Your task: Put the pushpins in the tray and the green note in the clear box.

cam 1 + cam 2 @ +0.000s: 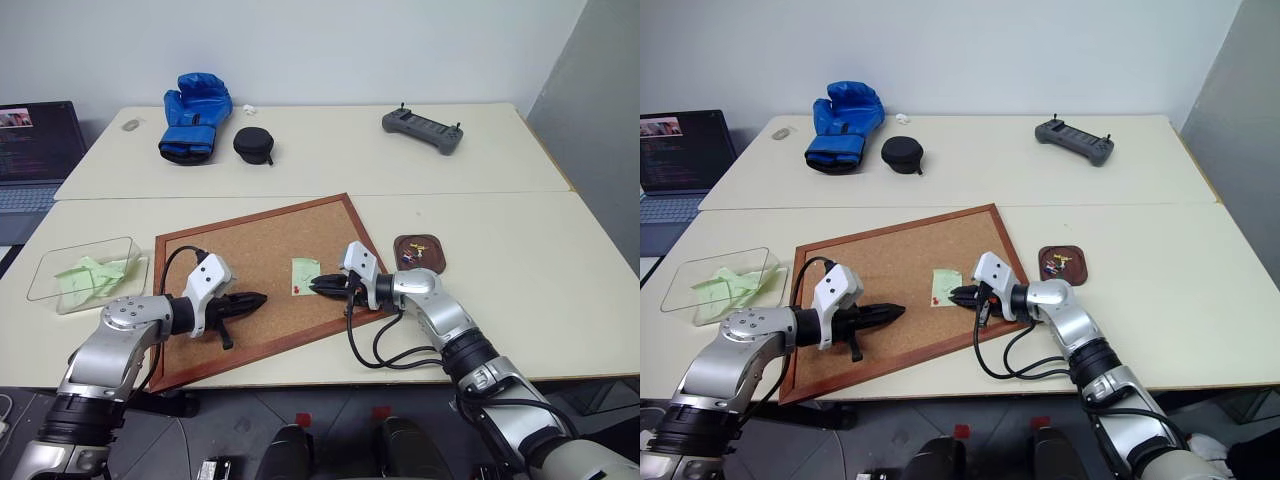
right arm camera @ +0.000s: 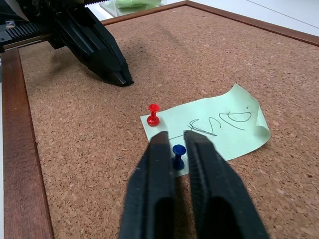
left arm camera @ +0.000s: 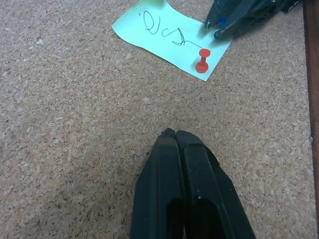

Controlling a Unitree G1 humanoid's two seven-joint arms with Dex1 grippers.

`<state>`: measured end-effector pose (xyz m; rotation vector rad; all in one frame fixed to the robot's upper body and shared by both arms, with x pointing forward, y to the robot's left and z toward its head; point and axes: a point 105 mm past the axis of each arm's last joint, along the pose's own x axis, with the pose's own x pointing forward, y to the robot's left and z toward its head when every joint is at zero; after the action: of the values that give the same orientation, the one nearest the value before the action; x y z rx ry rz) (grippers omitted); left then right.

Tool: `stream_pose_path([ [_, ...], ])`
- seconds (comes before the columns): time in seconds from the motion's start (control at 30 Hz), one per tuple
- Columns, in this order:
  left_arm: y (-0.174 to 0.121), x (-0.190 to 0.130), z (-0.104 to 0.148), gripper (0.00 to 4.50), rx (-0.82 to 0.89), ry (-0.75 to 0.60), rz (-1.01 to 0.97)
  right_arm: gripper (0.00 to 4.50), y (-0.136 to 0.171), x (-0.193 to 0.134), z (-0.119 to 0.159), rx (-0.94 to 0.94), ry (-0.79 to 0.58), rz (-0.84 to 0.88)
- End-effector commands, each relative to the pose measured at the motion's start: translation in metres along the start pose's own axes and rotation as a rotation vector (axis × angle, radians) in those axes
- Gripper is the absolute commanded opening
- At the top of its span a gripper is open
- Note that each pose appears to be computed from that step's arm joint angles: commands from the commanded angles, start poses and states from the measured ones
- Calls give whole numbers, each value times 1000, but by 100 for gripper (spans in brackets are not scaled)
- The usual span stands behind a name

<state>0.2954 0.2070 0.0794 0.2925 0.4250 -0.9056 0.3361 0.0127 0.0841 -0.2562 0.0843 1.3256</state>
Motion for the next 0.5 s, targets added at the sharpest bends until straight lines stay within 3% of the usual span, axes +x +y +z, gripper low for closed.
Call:
stream_pose_path([
  [0.03,-5,3,-28,0,-49,97,-17,1,-4,0,13,-40,-33,2],
  [0.27,-6,3,-28,0,-48,99,-20,1,0,-8,41,-10,-160,35],
  [0.5,-6,3,-29,0,-50,100,-22,1,-3,-12,42,-23,-142,15],
])
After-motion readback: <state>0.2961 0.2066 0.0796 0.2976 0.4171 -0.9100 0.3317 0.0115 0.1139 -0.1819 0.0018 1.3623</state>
